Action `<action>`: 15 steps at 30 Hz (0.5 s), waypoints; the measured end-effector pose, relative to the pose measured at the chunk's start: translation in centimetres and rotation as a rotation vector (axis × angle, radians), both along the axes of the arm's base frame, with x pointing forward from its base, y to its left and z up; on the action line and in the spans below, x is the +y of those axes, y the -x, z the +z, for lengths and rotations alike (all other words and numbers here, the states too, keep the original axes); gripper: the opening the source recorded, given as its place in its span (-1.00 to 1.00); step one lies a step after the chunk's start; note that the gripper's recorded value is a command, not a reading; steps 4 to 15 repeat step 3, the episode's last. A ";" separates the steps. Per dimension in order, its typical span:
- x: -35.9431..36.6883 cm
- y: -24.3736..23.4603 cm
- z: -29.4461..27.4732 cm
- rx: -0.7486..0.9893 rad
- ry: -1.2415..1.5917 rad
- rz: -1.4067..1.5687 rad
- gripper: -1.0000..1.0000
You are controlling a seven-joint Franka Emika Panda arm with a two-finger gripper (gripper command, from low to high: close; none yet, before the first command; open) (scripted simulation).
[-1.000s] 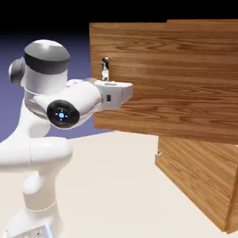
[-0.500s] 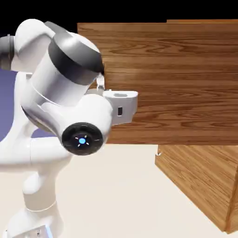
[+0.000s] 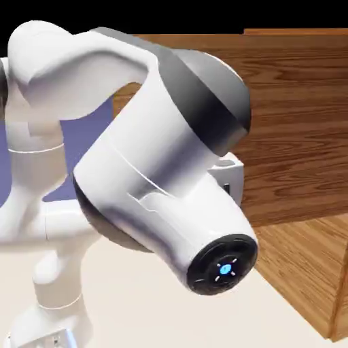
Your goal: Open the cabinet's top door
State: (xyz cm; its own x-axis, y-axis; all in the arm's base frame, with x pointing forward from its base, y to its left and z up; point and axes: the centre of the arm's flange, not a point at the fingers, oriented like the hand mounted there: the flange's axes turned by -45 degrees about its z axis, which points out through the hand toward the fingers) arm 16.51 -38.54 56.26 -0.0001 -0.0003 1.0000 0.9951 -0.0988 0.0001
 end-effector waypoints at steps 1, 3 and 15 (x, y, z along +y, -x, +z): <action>-0.8 -0.2 0.0 0.000 0.000 0.017 -1.00; -2.2 -0.5 0.0 0.000 0.000 0.049 -1.00; -2.2 -0.5 0.0 0.000 0.000 0.049 -1.00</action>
